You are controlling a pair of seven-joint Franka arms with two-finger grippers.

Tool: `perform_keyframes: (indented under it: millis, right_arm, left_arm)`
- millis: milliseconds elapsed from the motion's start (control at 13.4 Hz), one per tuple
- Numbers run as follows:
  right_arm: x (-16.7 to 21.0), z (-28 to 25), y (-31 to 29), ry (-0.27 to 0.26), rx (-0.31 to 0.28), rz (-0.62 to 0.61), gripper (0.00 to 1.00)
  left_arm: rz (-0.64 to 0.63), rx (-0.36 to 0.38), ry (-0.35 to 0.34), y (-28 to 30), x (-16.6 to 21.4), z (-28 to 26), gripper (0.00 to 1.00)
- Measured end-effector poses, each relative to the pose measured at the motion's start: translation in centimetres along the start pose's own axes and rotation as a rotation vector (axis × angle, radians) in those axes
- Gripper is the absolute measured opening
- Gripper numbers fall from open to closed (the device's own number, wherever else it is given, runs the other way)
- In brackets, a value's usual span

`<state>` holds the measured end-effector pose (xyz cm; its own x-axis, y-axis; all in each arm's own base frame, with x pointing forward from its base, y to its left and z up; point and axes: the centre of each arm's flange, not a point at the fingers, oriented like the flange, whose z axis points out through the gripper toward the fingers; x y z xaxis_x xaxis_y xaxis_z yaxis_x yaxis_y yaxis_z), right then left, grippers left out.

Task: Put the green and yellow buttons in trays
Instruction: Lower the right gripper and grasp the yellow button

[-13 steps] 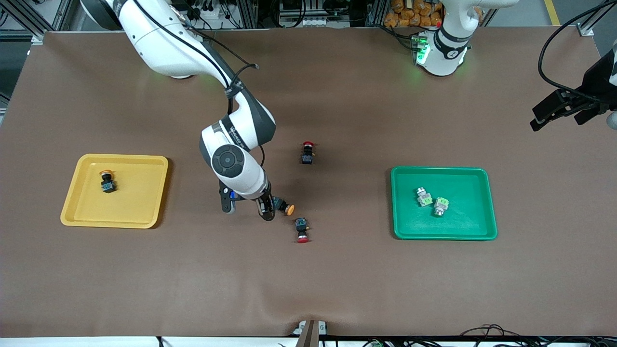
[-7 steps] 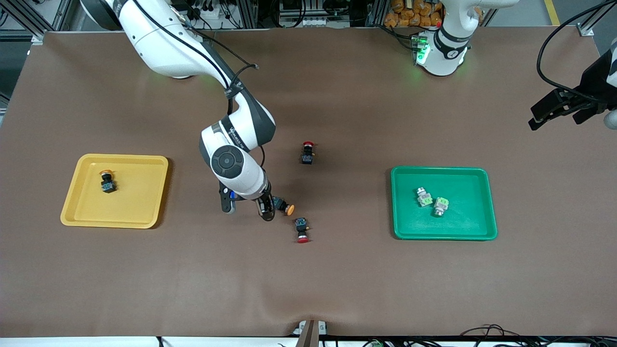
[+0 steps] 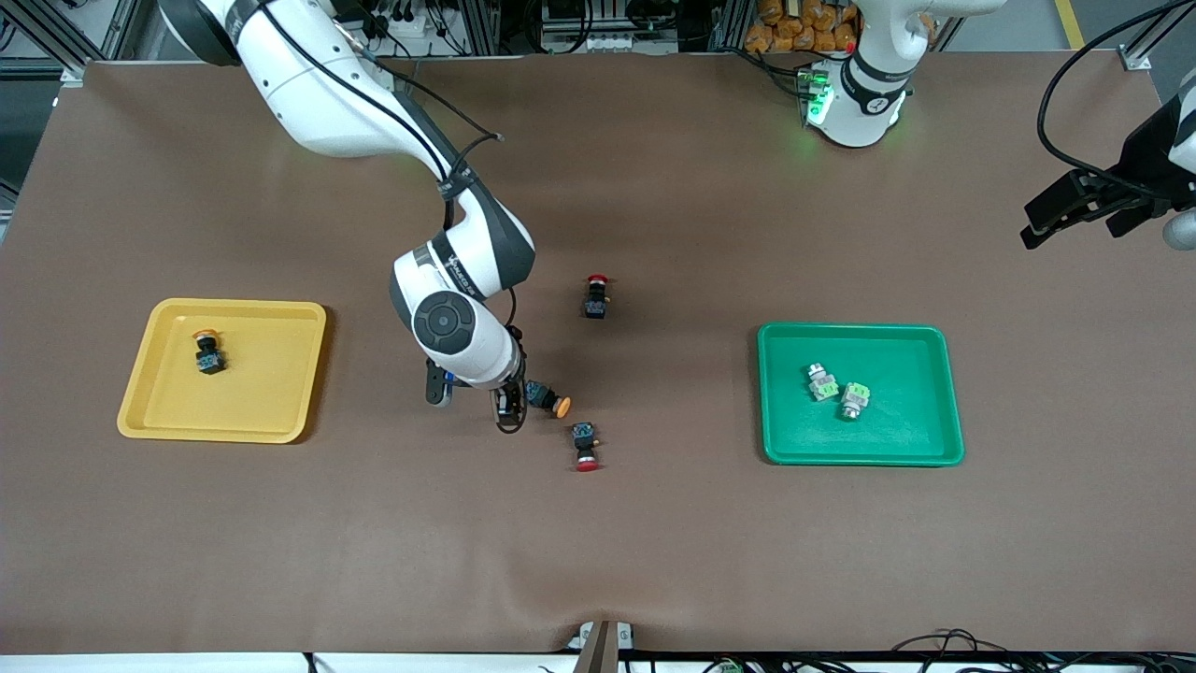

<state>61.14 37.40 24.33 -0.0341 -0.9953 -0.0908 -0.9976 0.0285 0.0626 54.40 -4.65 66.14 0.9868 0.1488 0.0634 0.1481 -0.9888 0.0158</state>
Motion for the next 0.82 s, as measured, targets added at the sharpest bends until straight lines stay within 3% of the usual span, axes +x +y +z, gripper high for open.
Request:
perform_keyframes:
  millis: [818]
  right_arm:
    - [-0.3,5.4,0.1,-0.012,0.006,0.087,1.0]
  left_arm:
    - [0.001,0.003,-0.012,0.0,-0.2,0.1,1.0]
